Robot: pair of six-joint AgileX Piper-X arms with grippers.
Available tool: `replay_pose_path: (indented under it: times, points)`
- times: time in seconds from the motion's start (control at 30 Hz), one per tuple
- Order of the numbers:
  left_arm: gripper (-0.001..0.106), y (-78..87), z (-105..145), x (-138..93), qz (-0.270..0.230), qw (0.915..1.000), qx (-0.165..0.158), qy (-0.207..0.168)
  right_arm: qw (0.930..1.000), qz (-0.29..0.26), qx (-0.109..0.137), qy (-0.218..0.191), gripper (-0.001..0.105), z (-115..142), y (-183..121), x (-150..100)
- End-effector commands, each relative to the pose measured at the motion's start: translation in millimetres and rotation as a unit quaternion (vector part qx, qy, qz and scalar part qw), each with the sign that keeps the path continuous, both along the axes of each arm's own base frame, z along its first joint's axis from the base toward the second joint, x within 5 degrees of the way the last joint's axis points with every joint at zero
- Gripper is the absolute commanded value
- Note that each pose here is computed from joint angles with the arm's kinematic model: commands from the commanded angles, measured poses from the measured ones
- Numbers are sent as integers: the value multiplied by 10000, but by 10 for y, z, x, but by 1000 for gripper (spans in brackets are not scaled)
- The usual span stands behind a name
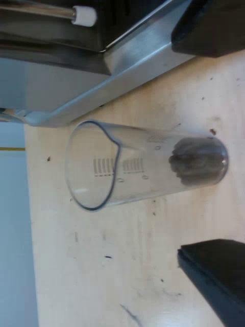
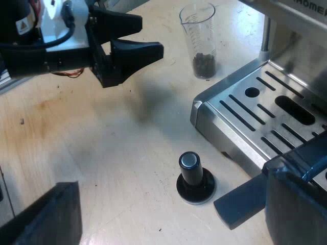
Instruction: Pour the beans into the coffee machine
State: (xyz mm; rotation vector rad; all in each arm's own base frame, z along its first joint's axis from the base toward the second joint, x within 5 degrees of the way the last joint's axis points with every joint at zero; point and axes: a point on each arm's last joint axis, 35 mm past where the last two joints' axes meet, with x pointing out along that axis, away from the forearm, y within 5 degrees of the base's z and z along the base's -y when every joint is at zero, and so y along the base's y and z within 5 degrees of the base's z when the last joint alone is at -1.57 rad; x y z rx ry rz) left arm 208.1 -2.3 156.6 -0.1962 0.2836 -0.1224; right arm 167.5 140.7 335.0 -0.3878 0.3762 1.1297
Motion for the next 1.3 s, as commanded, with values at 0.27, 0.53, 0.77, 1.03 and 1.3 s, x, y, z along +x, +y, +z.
replay_pose_path:
  times: [0.27, 0.53, 0.77, 1.03, 1.3]
  points:
    - [91, 10, -110, 283, 31, 9997, -50, -233, 9999, 97, 95, -81, 79, 57, 7, -10]
    - [91, 14, -328, 509, 92, 9996, -269, 13, 9999, 97, 95, -81, 79, 57, 7, -10]
    - [91, 16, -339, 639, 85, 9995, -258, -137, 9999, 97, 95, -81, 79, 57, 7, -10]
    - [91, 20, -339, 867, 83, 9994, -257, -238, 9999, 97, 95, -81, 79, 57, 7, -10]
    - [72, 18, -342, 905, 47, 9995, -267, -179, 9999, 56, 75, -96, 79, 56, 6, -8]
